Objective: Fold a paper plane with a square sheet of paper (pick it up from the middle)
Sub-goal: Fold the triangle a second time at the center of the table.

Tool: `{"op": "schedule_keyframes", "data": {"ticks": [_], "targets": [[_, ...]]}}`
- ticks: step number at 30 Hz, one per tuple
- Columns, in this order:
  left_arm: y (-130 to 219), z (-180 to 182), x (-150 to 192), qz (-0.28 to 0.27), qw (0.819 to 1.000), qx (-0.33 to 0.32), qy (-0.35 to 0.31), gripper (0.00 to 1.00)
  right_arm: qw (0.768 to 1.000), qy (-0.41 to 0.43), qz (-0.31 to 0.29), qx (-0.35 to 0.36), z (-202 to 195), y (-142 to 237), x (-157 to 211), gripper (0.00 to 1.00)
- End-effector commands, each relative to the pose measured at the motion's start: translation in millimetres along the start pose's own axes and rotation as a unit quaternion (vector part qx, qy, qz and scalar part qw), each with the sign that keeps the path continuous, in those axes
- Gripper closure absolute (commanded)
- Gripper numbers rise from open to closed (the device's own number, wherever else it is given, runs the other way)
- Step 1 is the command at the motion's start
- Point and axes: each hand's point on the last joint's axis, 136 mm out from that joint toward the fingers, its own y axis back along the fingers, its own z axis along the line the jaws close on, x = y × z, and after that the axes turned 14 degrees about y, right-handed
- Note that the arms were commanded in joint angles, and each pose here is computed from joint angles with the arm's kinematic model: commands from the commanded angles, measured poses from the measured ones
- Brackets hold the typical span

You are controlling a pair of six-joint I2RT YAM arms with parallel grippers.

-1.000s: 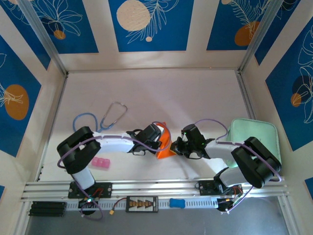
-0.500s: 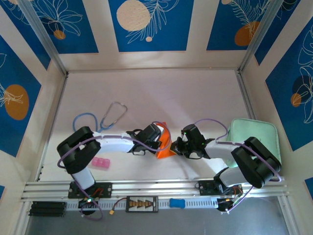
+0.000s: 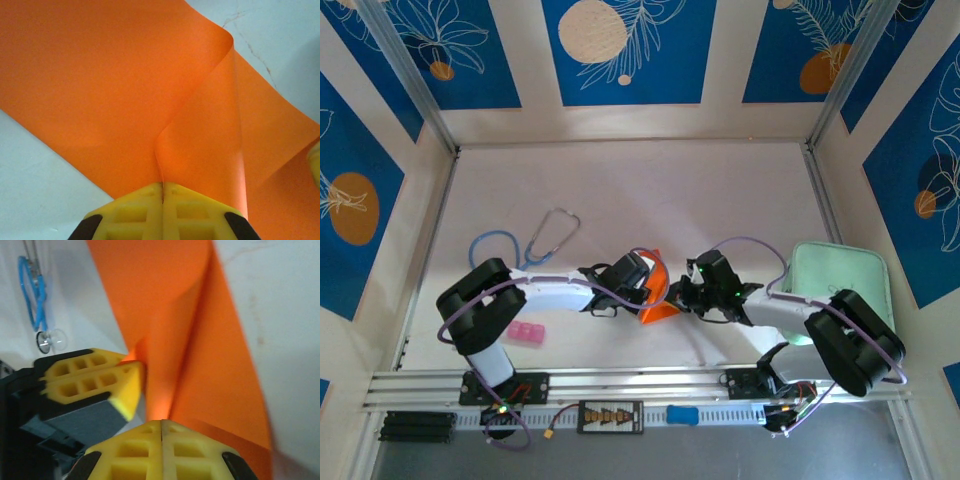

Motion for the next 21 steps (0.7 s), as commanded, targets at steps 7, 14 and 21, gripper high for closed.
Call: {"op": "schedule_keyframes", "data": {"ticks": [7, 14, 21], "targets": [[-7.5, 8.9, 10.2, 0.023, 1.0, -0.007, -0.008, 1.0, 0.999, 0.012, 0.009, -0.045, 28.0, -24.5, -10.6, 1.0], [-7.6, 7.8, 10.0, 0.023, 1.0, -0.005, -0.008, 1.0, 0.999, 0.004, 0.021, -0.037, 21.7, -34.4, -9.3, 1.0], [-7.9, 8.2, 9.8, 0.024, 1.0, -0.006, -0.008, 1.0, 0.999, -0.016, 0.038, -0.01, 5.5, -40.3, -0.9, 1.0]]}}
